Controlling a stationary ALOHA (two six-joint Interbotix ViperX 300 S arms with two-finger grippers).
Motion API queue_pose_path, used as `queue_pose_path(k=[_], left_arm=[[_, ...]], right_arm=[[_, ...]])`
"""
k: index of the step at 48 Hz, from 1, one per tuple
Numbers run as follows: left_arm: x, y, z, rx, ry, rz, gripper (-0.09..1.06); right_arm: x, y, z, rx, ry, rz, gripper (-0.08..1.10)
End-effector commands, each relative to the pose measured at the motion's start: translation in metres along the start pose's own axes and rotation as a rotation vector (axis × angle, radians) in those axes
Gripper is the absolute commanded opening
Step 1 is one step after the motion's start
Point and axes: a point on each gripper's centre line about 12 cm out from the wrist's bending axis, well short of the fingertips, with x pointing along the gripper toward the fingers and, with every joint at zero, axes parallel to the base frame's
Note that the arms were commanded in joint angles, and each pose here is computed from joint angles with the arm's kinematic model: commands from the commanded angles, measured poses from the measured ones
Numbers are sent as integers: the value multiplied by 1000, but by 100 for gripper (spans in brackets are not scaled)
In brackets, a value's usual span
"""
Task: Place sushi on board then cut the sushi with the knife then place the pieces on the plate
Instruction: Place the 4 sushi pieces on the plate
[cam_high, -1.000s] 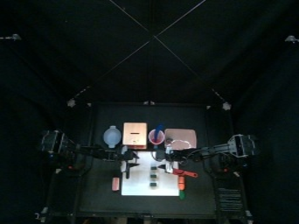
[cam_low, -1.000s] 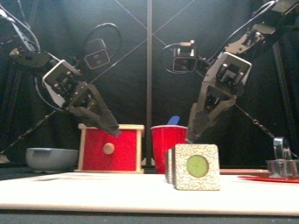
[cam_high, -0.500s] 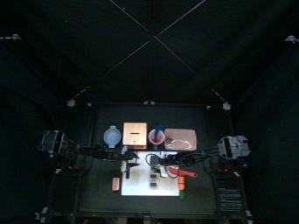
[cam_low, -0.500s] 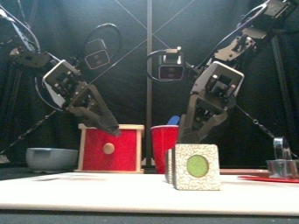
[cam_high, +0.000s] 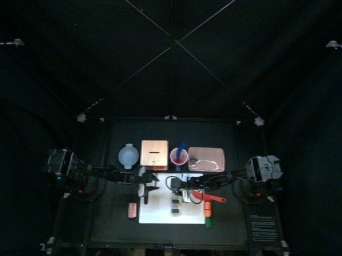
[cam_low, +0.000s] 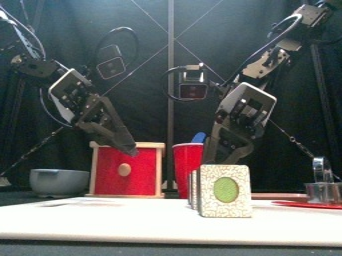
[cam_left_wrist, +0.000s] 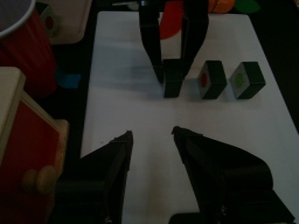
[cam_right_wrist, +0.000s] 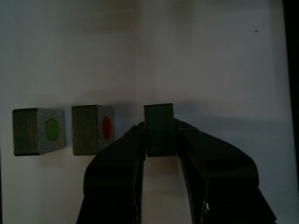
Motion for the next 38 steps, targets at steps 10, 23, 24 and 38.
queue_pose_path(k=[10,23,24,38], left_arm=[[-2,1,10,-3,-32,2,80],[-2,1,11,-4,-35,3,80],[-2,1,10,-4,-34,3,80],[-1,3,12,-7,-39,9,80]], right_arm=[[-66,-35,10,89,-127,-52,56],[-122,-88,-32,232,-146,-165,56],[-126,-91,-35,243,-148,-175,56],[-140,-137,-77,340,-104,-317,65]])
